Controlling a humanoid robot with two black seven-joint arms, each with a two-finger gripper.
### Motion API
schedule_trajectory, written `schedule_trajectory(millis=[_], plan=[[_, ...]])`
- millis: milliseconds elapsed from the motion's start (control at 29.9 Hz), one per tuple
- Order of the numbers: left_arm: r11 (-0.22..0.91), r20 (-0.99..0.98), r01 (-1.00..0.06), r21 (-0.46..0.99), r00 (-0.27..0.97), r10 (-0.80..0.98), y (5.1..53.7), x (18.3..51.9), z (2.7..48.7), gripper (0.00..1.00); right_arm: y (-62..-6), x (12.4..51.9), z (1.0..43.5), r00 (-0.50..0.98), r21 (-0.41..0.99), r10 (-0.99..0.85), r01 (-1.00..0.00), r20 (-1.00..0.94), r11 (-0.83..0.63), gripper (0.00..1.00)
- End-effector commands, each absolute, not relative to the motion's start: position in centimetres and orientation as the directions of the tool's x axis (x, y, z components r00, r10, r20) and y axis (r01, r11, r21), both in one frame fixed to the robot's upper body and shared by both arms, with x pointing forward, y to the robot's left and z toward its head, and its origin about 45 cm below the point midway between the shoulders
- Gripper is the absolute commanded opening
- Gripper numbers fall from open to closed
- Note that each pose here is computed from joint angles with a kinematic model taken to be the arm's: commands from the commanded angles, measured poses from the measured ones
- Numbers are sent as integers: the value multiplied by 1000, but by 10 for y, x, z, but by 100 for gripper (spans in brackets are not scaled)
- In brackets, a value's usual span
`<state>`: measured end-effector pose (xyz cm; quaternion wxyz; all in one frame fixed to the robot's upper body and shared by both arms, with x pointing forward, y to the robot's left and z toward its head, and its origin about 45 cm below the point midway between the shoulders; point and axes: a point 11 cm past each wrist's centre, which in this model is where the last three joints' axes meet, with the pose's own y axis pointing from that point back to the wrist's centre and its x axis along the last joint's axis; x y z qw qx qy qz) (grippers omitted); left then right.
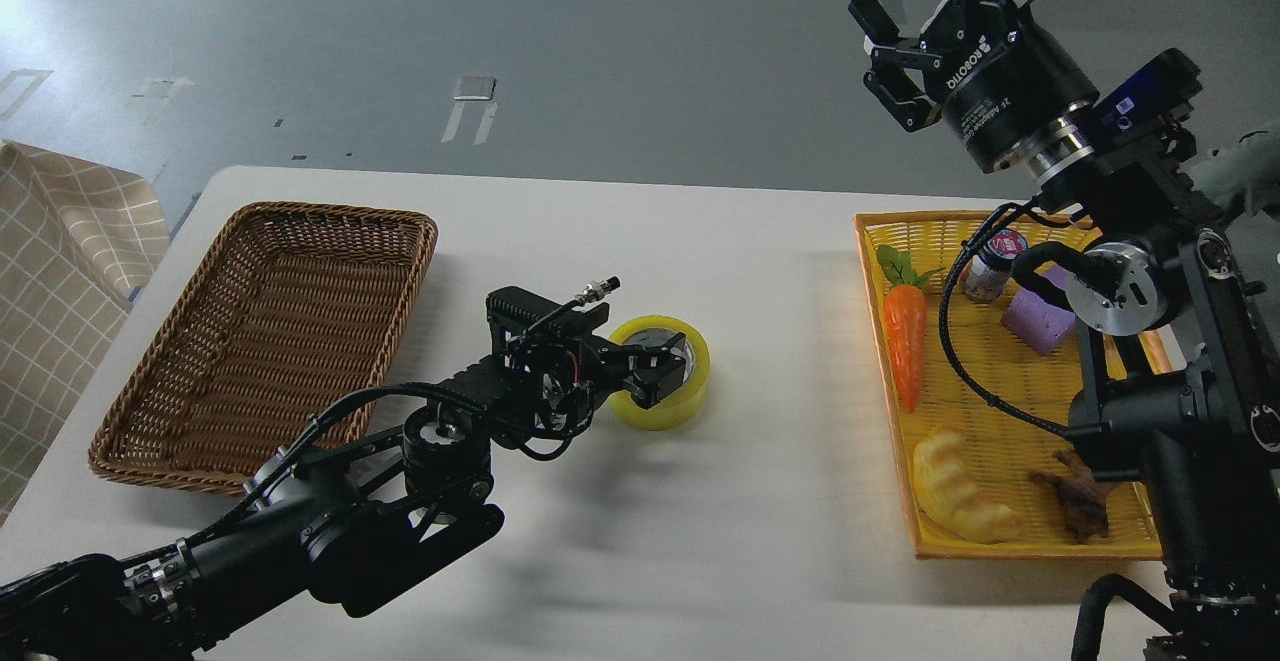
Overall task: Place and transfer tape with both arms
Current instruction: 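Close the left gripper on the tape roll's rim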
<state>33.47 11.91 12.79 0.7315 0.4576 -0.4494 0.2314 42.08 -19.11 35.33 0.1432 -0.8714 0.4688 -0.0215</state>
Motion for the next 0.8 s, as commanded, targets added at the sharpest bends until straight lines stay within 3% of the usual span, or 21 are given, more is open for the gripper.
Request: schedule_trajectory(millis=[0, 768], plan=[[470, 867, -749, 467, 493, -75, 119, 335, 126, 98, -191, 421, 353, 559, -268, -823, -812, -98, -519, 100], [444, 850, -740, 504, 515, -107, 131, 338, 118, 98, -195, 419, 341, 549, -248, -828, -823, -113, -512, 100]])
